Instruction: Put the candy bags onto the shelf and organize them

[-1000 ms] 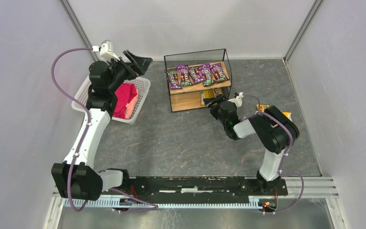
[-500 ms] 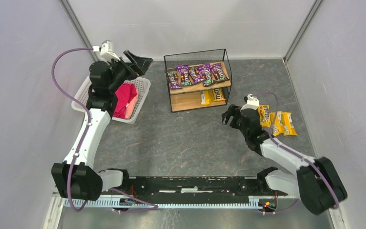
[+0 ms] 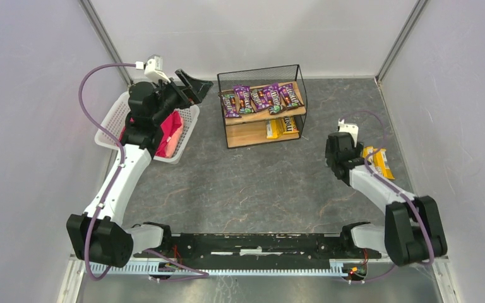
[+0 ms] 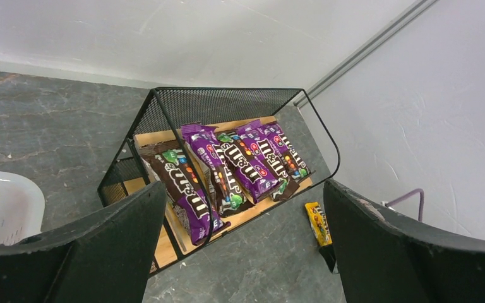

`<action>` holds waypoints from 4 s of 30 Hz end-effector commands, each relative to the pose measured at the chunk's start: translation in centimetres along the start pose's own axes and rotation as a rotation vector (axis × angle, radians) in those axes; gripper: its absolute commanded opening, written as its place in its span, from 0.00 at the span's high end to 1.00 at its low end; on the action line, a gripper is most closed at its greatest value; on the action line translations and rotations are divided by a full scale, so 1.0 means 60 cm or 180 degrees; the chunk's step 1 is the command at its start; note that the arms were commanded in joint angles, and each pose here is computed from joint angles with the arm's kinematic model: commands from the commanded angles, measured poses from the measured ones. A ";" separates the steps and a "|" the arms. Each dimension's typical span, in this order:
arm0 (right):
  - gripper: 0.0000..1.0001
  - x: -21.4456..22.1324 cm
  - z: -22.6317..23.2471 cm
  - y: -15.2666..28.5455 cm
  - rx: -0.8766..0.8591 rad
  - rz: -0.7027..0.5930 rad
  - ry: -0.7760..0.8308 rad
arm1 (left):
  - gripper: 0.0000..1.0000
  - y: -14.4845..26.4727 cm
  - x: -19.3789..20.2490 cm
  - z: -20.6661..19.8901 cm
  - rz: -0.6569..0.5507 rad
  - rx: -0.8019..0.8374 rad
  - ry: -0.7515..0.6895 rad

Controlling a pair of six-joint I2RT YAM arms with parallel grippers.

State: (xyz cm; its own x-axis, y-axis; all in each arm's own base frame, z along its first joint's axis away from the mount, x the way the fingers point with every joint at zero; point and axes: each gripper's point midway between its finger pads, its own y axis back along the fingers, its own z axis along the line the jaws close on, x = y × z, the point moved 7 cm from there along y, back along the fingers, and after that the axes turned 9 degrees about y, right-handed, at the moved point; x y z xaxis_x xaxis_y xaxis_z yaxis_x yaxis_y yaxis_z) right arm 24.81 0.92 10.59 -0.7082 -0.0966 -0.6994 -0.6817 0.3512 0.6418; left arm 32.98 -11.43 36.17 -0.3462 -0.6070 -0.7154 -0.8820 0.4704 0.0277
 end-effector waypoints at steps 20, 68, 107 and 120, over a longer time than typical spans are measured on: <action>0.61 -0.014 -0.008 -0.058 0.0726 0.0386 0.0312 | 0.00 0.013 -0.030 -0.023 -0.0172 0.0128 -0.0128; 0.48 0.061 0.275 0.186 -0.3036 -0.0270 0.0210 | 0.00 0.012 -0.027 -0.023 -0.0156 0.0139 -0.0108; 0.81 0.072 0.279 0.091 -0.2992 -0.0243 0.0185 | 0.00 0.013 -0.026 -0.031 -0.0139 0.0163 -0.0127; 0.94 -0.035 0.314 0.109 -0.3108 -0.1040 -0.0266 | 0.00 0.009 -0.023 -0.024 -0.0122 0.0111 -0.0135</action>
State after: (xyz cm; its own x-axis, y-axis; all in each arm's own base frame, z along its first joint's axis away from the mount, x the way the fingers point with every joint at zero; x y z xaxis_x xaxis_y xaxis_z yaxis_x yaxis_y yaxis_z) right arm 22.22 18.76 7.01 -0.6037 -0.0713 -0.7940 -0.6282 -0.5706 0.5289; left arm 32.81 -11.31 36.26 -0.3455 -0.6068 -0.7158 -0.8831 0.4684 0.0292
